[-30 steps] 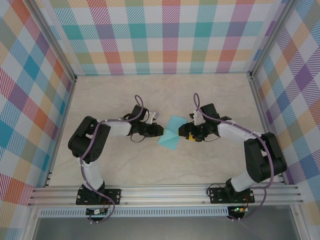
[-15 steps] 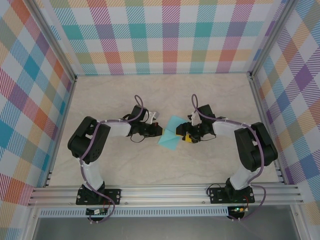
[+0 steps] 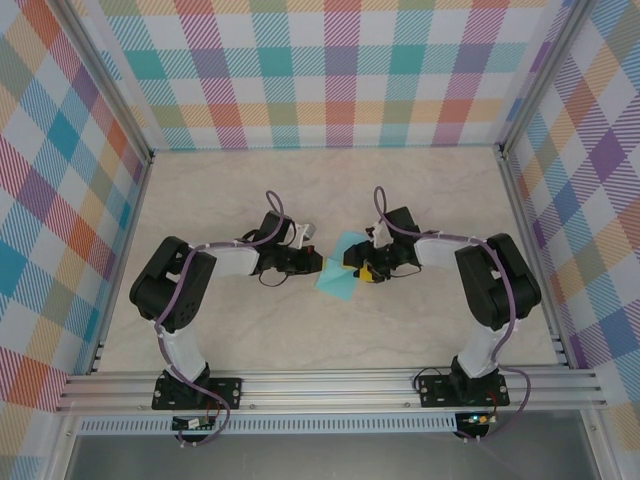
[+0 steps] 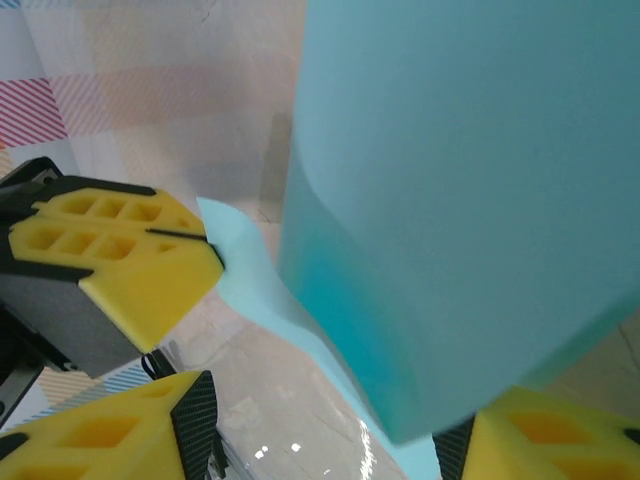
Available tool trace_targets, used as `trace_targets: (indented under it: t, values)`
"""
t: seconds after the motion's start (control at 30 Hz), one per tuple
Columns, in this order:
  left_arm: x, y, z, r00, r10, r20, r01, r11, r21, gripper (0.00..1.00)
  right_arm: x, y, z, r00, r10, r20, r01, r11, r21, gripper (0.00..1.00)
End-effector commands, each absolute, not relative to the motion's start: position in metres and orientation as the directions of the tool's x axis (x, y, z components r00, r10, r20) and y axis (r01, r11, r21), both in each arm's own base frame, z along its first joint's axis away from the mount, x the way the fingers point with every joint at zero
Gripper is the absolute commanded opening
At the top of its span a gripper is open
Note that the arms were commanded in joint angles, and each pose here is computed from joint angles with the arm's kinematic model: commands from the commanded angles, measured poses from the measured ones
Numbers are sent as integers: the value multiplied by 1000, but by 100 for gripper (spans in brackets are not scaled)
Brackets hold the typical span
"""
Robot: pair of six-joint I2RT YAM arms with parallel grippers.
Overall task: Fold a paper plane with a square sheet of paper (fold left side to right side)
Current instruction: Turn over the paper at the center of the table.
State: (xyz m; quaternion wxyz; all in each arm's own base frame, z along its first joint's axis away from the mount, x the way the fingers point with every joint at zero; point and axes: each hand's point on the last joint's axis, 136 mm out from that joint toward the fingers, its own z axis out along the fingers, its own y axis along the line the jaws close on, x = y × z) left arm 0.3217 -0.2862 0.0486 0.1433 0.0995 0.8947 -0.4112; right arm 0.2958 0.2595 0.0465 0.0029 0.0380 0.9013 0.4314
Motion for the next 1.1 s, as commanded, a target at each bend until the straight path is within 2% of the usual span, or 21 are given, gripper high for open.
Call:
trace_targets:
  t: [0.0, 0.13, 0.3, 0.53, 0.73, 0.83, 0.9, 1.07]
  values:
    - [324, -282, 60, -923, 53, -381, 325, 639, -698, 0, 301, 271, 47, -998, 55, 41, 66, 601, 796, 57]
    - [325, -278, 64, -920, 42, -389, 320, 654, -685, 14, 306, 275, 52, -998, 53, 22, 49, 587, 808, 47]
    - [325, -265, 76, -907, 16, -421, 317, 683, -658, 37, 306, 276, 61, -999, 43, -8, 18, 577, 816, 32]
    - [320, -244, 100, -888, -61, -457, 281, 714, -641, 51, 307, 276, 76, -998, 30, -58, -31, 569, 821, 15]
    - [312, -230, 137, -855, -172, -489, 235, 712, -662, 64, 312, 273, 136, -971, 12, -240, -200, 517, 832, 8]
    - [304, -225, 179, -813, -240, -530, 260, 666, -700, 82, 309, 265, 181, -929, 14, -370, -321, 464, 825, 8]
    - [297, -222, 216, -772, -278, -572, 306, 626, -717, 98, 304, 259, 217, -888, 16, -459, -412, 414, 812, 8]
    - [275, -231, 298, -716, -324, -619, 454, 457, -765, 100, 276, 257, 301, -766, -3, -643, -619, 271, 737, 9]
